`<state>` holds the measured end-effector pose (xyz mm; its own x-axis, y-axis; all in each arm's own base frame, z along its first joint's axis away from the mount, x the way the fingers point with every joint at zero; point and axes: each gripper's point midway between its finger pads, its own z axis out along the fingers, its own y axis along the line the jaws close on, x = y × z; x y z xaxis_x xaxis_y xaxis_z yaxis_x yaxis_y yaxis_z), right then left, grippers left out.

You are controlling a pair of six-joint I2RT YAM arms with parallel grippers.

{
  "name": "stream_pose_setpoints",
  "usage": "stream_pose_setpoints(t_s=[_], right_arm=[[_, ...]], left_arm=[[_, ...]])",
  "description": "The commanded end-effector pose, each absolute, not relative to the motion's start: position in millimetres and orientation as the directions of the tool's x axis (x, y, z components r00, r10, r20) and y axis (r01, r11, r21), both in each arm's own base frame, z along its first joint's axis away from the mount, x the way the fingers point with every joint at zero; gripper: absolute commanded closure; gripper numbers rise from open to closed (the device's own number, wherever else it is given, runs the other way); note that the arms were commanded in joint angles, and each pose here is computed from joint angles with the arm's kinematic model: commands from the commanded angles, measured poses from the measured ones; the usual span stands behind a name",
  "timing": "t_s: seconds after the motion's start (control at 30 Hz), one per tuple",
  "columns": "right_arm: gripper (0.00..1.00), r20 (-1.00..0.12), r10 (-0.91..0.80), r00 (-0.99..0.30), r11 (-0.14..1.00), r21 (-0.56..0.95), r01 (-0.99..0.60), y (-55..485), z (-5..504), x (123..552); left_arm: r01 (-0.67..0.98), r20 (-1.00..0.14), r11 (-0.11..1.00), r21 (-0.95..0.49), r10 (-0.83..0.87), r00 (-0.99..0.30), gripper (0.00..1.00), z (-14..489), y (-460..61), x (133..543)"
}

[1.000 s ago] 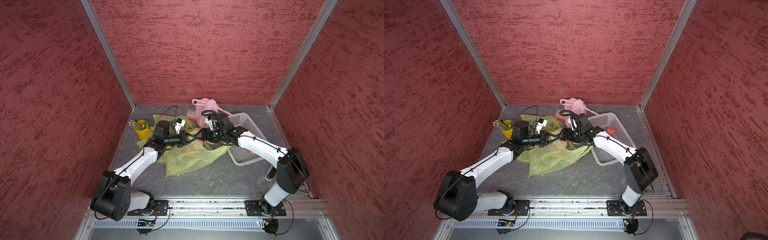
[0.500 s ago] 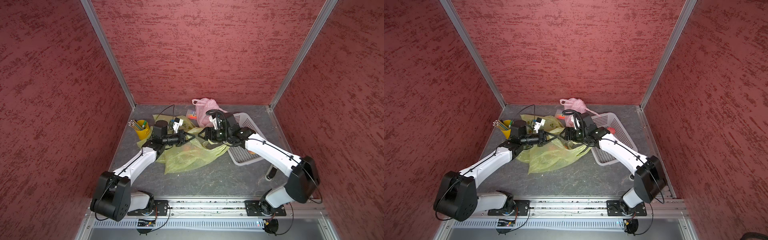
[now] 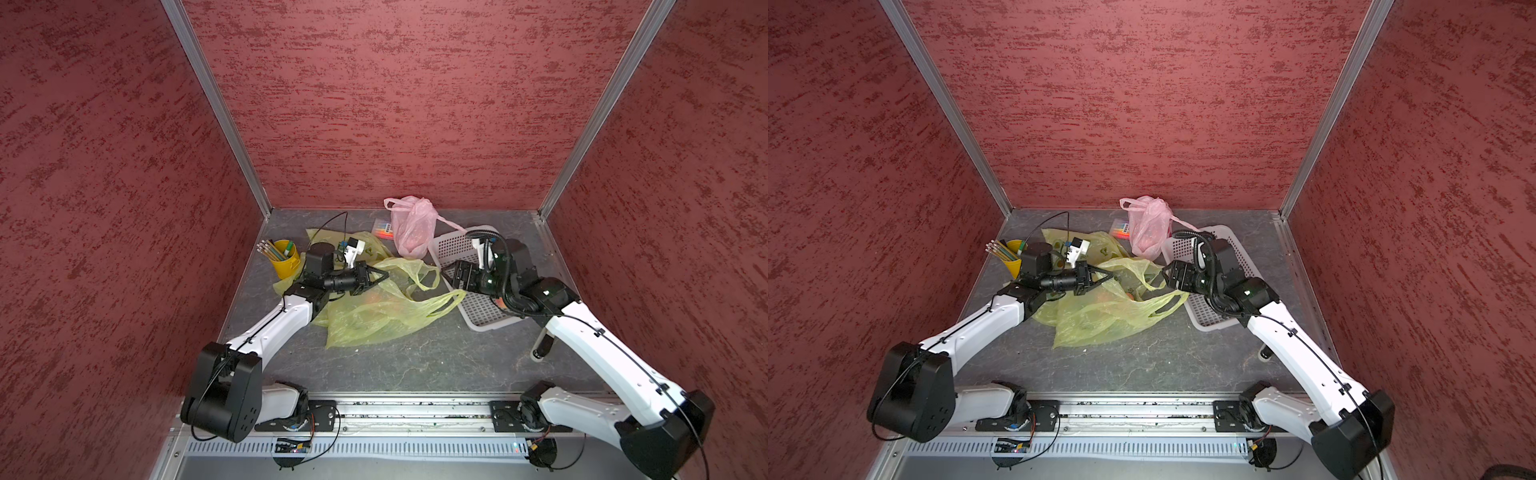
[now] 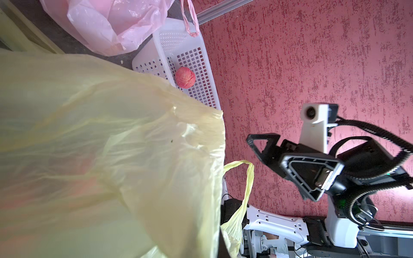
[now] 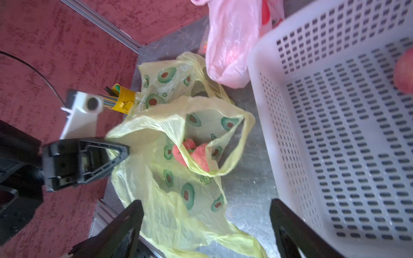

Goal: Place the peach into a plastic bag & tie a knot
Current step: Adjust the plastic bag at the center of the board.

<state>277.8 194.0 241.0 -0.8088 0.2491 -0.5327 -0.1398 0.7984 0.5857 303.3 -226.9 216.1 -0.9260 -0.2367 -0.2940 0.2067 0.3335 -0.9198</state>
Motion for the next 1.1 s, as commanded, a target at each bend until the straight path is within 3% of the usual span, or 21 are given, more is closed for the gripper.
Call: stream_pose_setpoints(t_s=[0.0,0.2,0.33,0.47,0.57,0.6,0.67,0.73,0.8,0.9,1.07], right_arm=[[0.07,-0.477,0.311,-0.822,0.761,0.643,-0.085,193,234,267],[0.06,-0.420,0.330,-0.845,0.692,0.717,-0.086,205,222,257],[0.18,-0.423,0.329,-0.844,0.680,0.726,-0.099,209,227,258],[0.65,-0.422,0.323,-0.847,0.668,0.735,-0.111,215,232,259],[0.86,-0.445,0.321,-0.836,0.633,0.757,-0.160,224,254,261],[0.90,-0.457,0.320,-0.830,0.619,0.764,-0.182,228,263,262],[1.00,-0.491,0.305,-0.816,0.585,0.773,-0.246,240,290,266],[1.00,-0.525,0.274,-0.805,0.556,0.770,-0.313,256,315,268],[1.00,-0.554,0.240,-0.798,0.533,0.762,-0.369,272,334,270],[1.00,-0.582,0.188,-0.791,0.507,0.747,-0.430,295,353,275],[1.00,-0.618,0.104,-0.779,0.460,0.725,-0.513,327,371,279]], left_arm=[[0.233,-0.322,0.335,-0.913,-0.239,-0.916,1.00,220,-225,303],[0.232,-0.322,0.337,-0.913,-0.243,-0.915,1.00,220,-224,305],[0.232,-0.322,0.337,-0.912,-0.241,-0.916,1.00,220,-225,304],[0.231,-0.323,0.343,-0.911,-0.242,-0.915,1.00,220,-224,303],[0.228,-0.322,0.351,-0.908,-0.239,-0.916,1.00,221,-223,302],[0.224,-0.321,0.358,-0.906,-0.240,-0.916,0.91,221,-222,302],[0.226,-0.336,0.388,-0.894,-0.246,-0.909,0.58,225,-219,300],[0.232,-0.366,0.434,-0.871,-0.258,-0.894,0.35,233,-212,298],[0.243,-0.409,0.487,-0.839,-0.269,-0.872,0.28,244,-203,294],[0.293,-0.507,0.559,-0.776,-0.275,-0.817,0.25,273,-188,288],[0.508,-0.710,0.565,-0.650,-0.214,-0.671,0.21,334,-184,262]])
